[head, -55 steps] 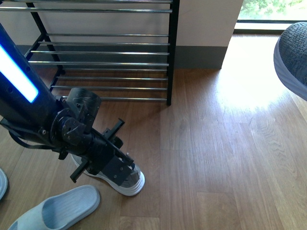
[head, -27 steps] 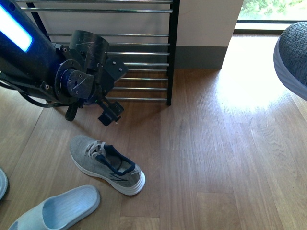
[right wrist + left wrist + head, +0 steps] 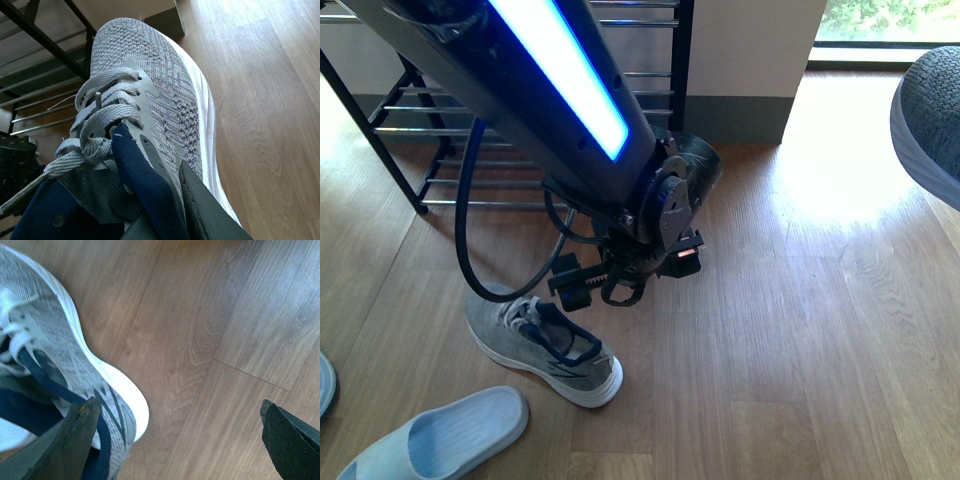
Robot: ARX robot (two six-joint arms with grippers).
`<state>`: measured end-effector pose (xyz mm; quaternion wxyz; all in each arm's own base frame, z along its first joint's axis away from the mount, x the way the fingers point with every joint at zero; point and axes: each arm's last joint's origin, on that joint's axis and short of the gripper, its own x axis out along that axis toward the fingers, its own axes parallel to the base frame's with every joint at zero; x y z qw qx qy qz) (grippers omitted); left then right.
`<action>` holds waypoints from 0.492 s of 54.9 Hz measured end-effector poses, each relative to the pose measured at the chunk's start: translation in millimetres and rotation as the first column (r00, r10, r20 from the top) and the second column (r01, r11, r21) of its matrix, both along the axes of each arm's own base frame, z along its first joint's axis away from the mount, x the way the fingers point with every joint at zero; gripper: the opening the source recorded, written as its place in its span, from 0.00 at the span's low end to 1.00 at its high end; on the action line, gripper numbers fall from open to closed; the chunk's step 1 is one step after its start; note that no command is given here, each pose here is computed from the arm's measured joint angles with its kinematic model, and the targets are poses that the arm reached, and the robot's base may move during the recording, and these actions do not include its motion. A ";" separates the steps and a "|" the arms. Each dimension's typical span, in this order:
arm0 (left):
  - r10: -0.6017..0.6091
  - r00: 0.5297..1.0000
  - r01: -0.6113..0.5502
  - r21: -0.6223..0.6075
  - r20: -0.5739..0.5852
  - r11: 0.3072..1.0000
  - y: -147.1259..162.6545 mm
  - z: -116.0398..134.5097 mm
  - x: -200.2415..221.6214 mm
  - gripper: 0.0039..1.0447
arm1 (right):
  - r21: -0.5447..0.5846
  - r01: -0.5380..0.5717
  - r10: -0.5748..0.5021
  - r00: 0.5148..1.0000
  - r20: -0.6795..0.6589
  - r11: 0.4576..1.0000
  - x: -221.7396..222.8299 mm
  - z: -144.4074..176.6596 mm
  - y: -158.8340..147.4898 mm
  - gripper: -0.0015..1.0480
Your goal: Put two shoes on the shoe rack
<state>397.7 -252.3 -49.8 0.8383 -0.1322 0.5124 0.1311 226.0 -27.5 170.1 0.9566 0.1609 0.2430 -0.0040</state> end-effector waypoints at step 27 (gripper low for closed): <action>0.228 0.970 -0.235 -0.076 -0.083 0.969 20.3 -13.5 -28.2 0.91 | 0.000 0.000 0.000 1.000 0.000 1.000 0.0 0.0 0.0 0.01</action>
